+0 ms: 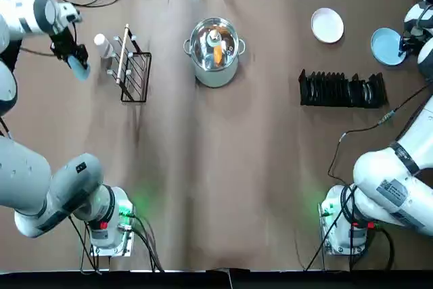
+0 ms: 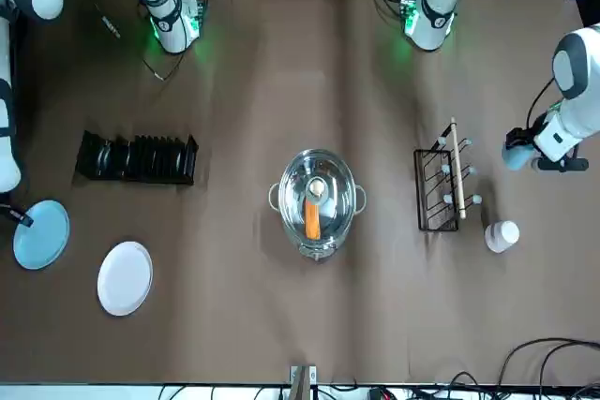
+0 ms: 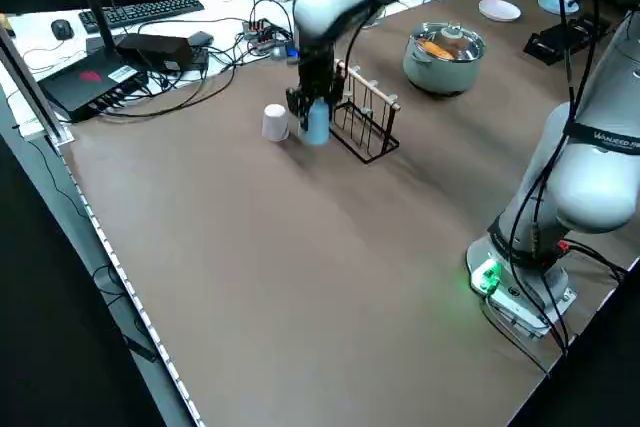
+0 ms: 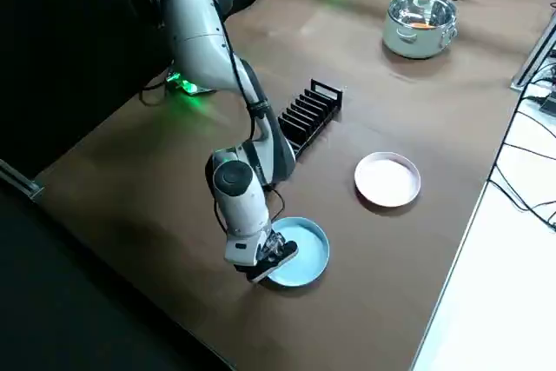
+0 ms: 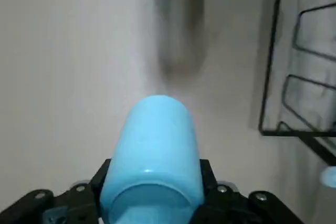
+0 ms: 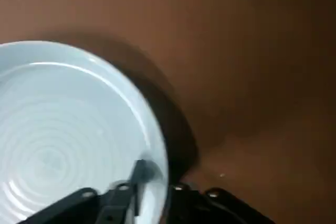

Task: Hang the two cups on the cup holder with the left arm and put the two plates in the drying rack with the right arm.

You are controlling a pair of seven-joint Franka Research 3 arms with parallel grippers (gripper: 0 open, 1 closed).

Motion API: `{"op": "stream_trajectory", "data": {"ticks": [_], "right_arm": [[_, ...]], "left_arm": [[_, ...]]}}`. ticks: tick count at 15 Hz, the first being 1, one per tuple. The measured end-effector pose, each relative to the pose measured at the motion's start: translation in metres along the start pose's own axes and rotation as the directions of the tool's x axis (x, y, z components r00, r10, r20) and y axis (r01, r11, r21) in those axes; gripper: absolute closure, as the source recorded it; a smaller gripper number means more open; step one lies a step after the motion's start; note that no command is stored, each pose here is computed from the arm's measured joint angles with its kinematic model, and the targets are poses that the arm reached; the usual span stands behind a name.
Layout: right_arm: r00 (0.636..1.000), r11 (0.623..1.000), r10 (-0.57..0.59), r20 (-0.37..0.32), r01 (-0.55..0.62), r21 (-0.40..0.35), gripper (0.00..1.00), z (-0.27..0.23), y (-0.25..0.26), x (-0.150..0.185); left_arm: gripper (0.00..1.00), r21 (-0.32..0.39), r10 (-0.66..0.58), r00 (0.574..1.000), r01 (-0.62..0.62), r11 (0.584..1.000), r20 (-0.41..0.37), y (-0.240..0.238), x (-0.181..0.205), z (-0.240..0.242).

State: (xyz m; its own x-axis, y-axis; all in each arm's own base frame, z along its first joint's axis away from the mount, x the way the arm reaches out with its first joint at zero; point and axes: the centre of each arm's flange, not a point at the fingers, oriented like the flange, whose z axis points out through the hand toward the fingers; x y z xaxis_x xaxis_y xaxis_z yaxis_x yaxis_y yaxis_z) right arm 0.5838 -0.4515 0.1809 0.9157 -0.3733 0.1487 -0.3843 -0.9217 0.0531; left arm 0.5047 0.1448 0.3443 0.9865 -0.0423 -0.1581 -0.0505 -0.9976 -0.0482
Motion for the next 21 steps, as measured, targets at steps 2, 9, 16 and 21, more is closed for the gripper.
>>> {"op": "stream_trajectory", "data": {"ticks": [2,9,16,21], "right_arm": [[1.0,1.0,0.02,-0.006,-0.02,0.012,0.85,0.0,0.002,0.0],[1.0,0.997,-0.011,-0.008,0.012,0.07,0.96,-0.021,-0.032,0.017],[0.984,0.983,-0.164,0.072,0.156,0.101,0.96,-0.143,-0.08,0.034],[0.906,0.912,-0.385,0.177,0.403,-0.077,0.96,-0.243,-0.153,0.031]], "left_arm": [[0.32,0.005,0.004,1.0,-0.004,1.0,0.02,0.011,0.011,-0.031],[0.32,0.034,-0.065,0.995,0.063,0.997,0.076,0.095,0.029,-0.096],[0.32,0.044,-0.071,0.989,0.066,0.997,0.132,0.124,0.025,-0.083],[0.32,0.042,-0.053,0.986,0.047,0.998,0.157,0.133,0.022,-0.068]]}}
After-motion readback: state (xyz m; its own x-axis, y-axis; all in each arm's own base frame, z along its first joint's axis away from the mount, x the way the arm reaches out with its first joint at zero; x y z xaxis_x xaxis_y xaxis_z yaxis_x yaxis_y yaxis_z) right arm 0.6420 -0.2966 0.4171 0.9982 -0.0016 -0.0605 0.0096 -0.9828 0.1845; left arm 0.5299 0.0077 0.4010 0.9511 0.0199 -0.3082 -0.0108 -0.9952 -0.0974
